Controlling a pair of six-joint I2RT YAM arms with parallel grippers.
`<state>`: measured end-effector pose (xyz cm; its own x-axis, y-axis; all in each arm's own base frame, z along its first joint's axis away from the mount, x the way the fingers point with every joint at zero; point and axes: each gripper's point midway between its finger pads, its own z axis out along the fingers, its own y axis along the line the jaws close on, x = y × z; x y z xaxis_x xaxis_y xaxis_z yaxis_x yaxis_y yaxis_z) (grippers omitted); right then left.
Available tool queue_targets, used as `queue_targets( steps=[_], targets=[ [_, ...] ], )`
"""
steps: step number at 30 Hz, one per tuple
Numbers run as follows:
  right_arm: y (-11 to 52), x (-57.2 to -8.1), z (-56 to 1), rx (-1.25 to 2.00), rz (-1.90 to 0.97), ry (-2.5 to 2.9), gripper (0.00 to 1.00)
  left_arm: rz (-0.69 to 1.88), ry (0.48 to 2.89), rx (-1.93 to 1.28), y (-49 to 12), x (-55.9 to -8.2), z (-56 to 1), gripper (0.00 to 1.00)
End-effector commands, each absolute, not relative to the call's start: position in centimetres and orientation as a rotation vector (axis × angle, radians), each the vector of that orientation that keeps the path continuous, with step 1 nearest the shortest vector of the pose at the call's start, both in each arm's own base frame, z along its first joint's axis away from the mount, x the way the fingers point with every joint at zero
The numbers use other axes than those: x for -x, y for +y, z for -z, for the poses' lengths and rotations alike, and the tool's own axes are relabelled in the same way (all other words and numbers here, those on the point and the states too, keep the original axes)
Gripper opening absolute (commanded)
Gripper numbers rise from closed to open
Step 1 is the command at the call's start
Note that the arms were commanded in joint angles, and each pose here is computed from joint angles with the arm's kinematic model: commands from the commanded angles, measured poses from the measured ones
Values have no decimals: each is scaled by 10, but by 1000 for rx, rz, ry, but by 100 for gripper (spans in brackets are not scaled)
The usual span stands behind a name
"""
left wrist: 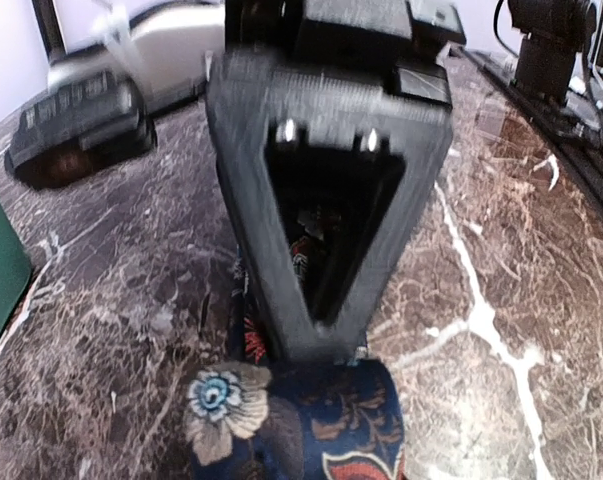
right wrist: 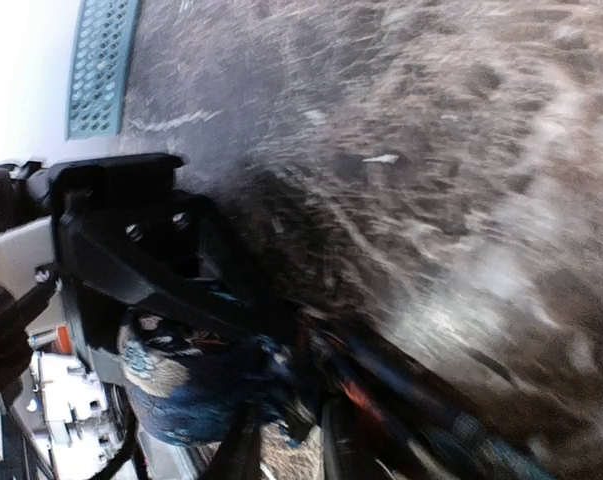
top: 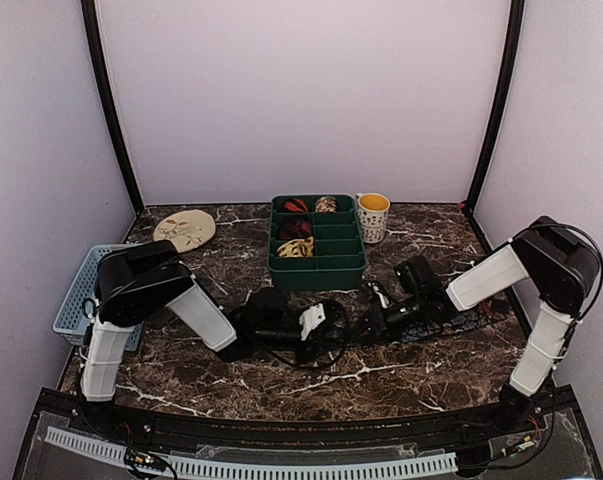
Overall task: Roll the ties
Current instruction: Roll the tie at the center of the board.
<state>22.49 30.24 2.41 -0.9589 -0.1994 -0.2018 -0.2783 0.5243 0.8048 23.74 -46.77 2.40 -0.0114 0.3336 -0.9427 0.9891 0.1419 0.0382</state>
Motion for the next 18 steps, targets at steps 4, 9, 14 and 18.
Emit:
queue_targets(
  steps=[4,9,14,18],
  targets=[
    [291,-227,-59,379,-1343,2664,44,690,1776,-1571,-418,-220,28,23],
    [311,-222,-72,395,-1450,2644,49,661,1808,-1583,-412,-219,34,26],
    [334,-216,-69,450,-1465,2657,45,661,1811,-1586,-412,-219,34,27],
    [340,-215,-60,463,-1430,2689,30,663,1811,-1590,-411,-218,35,27]
  ],
)
